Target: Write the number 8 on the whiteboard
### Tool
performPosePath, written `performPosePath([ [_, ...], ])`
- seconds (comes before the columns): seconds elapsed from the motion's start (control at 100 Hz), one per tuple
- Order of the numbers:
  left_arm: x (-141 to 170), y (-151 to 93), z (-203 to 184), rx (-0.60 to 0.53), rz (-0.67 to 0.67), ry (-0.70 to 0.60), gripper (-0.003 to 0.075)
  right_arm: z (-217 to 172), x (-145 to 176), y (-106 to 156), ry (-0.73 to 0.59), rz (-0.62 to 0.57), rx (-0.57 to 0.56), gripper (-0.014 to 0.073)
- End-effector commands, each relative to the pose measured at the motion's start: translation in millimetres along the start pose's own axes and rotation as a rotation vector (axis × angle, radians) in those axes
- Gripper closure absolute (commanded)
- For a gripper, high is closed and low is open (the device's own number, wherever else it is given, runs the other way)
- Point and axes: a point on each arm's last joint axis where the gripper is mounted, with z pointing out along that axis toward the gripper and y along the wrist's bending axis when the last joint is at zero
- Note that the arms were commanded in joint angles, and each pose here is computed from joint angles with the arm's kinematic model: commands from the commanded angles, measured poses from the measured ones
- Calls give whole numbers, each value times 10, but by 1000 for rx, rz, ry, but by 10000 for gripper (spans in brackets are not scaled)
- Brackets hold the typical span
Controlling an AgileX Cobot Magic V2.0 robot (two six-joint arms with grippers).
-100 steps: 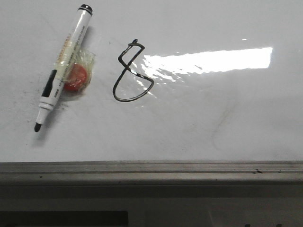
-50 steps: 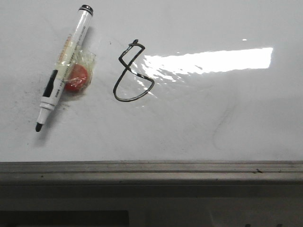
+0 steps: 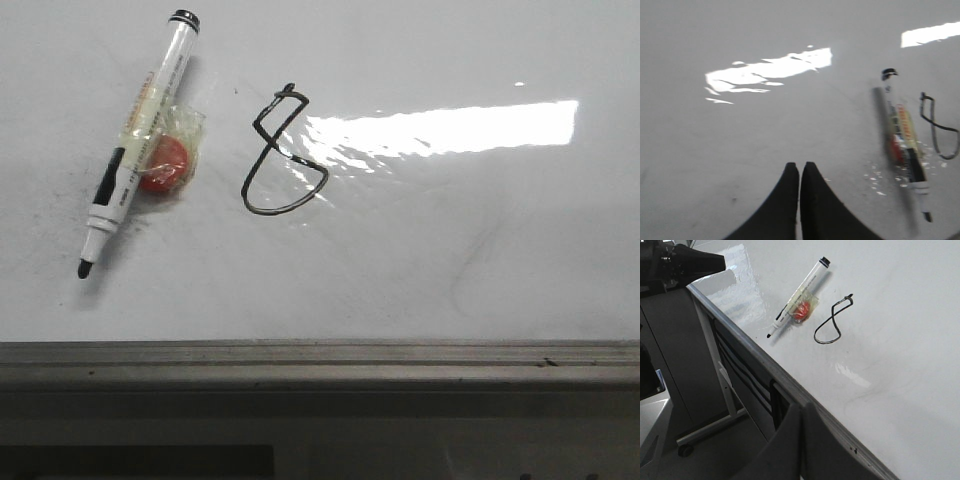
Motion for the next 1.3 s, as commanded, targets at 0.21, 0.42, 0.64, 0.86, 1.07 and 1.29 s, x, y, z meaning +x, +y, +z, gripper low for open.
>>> performPosePath([
  [0.21, 124, 156, -178, -288, -48, -139, 741, -19, -147, 5, -94, -10, -4, 658],
  [0.42, 338, 170, -214, -352, -102, -143, 741, -19, -147, 5, -94, -10, -4, 658],
  [0.64, 531, 170, -211, -367, -201, -10, 741, -19, -145, 5, -92, -10, -4, 658],
  [0.86, 690, 156, -225, -377, -265, 158, 741, -19, -145, 5, -92, -10, -4, 658],
  [1.07, 706, 152, -226, -376, -273, 177, 741, -19, -145, 5, -92, -10, -4, 658],
  [1.29, 700, 152, -227, -375, -273, 175, 741, -19, -145, 5, -92, -10, -4, 658],
])
